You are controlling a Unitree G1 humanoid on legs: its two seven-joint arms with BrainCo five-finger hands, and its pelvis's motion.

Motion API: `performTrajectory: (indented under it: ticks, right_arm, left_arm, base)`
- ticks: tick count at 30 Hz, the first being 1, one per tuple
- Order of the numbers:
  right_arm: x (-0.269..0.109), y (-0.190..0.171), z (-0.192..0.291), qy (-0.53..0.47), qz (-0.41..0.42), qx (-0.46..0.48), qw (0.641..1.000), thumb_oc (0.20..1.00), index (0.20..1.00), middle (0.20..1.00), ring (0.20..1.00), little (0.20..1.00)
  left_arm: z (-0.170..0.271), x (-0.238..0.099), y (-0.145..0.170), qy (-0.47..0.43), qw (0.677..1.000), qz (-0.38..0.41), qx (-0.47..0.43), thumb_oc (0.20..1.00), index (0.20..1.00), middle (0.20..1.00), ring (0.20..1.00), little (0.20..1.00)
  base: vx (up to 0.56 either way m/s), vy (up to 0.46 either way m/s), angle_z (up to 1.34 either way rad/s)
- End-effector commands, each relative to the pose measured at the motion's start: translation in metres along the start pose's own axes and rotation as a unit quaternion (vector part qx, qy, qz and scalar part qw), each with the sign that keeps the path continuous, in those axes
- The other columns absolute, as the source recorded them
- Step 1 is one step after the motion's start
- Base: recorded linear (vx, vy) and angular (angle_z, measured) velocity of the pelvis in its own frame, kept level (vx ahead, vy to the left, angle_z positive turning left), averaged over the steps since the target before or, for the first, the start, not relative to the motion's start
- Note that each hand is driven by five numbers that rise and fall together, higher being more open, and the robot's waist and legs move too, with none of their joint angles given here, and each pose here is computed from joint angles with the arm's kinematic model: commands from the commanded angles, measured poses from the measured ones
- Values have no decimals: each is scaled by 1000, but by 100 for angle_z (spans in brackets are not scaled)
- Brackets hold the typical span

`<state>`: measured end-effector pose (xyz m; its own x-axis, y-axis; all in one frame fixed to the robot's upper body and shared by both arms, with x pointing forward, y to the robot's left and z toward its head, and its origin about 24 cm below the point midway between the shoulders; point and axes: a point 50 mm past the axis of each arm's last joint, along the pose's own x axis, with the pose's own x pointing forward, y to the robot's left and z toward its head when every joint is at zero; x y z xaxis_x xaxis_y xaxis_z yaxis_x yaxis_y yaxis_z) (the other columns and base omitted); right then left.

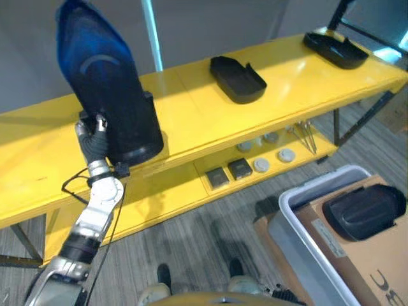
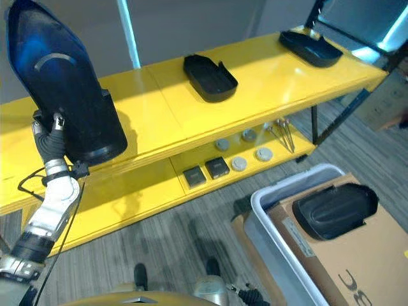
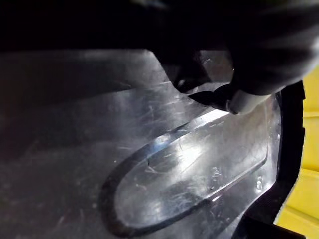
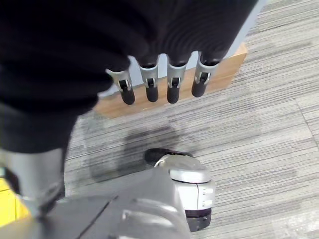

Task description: Move parts from the plastic box to the shelf.

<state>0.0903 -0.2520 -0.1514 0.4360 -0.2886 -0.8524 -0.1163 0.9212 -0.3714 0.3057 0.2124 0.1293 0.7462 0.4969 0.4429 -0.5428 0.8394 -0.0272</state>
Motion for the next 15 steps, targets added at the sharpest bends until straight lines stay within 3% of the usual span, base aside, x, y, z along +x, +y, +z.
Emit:
performTrajectory:
  ticks: [1, 5, 15]
  right_arm:
    - [7, -13, 28, -37, 0, -24, 999, 1000, 1000, 1000, 1000, 1000]
    - [8, -19, 39, -49, -2, -4, 999, 1000, 1000, 1000, 1000, 1000]
    - [9, -29, 60, -90, 2, -51, 995, 1000, 1000, 1000, 1000, 1000]
  left_arm:
    - [56, 53, -9, -93, 990, 40, -93, 200, 200, 200, 200, 200]
    - [54, 65, -6, -69, 992, 64, -87, 200, 200, 200, 200, 200]
    - [19, 105, 28, 63, 992, 111, 24, 200, 200, 200, 200, 200]
  base:
    - [-18, 10, -25]
    - [46, 1, -21]
    - [54, 21, -13]
